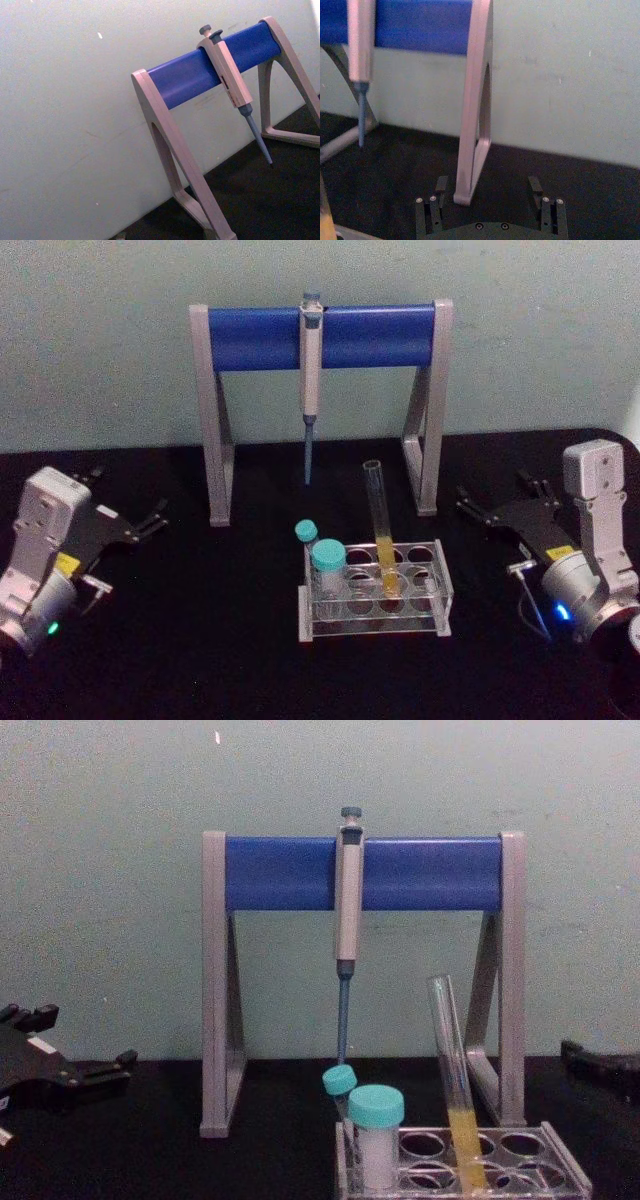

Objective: Pick up the test tube from the test tube rack, shake it, then place it back into the test tube rack.

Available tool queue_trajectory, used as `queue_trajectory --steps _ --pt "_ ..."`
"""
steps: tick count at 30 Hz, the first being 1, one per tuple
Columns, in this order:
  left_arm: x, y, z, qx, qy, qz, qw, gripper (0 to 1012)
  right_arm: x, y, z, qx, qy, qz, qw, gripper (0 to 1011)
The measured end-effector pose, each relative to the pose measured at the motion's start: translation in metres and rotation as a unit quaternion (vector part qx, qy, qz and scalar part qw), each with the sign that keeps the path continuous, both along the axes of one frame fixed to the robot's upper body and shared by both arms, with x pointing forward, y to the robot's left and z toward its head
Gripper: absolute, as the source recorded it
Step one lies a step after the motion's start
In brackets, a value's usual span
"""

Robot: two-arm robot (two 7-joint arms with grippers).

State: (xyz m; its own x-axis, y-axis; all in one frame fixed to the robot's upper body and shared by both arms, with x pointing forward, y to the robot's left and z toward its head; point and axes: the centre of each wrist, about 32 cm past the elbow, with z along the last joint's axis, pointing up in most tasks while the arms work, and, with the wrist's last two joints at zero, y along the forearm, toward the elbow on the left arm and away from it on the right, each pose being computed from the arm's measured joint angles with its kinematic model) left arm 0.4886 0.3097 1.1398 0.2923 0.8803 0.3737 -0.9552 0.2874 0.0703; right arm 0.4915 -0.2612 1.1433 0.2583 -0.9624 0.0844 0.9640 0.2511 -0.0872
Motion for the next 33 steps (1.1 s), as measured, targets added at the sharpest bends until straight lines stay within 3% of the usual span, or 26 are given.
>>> queue_trajectory --steps 4,33 --pt "0.0 0.0 0.0 0.0 0.0 0.0 1.0 1001 -0.0004 -0.0005 -0.0073 0.001 0.024 -0.004 0.9997 1000" --pt "0.0 0.0 0.0 0.0 0.0 0.0 1.0 1001 -0.0003 -0.0004 -0.0054 0.0 0.017 -0.001 0.9999 1000"
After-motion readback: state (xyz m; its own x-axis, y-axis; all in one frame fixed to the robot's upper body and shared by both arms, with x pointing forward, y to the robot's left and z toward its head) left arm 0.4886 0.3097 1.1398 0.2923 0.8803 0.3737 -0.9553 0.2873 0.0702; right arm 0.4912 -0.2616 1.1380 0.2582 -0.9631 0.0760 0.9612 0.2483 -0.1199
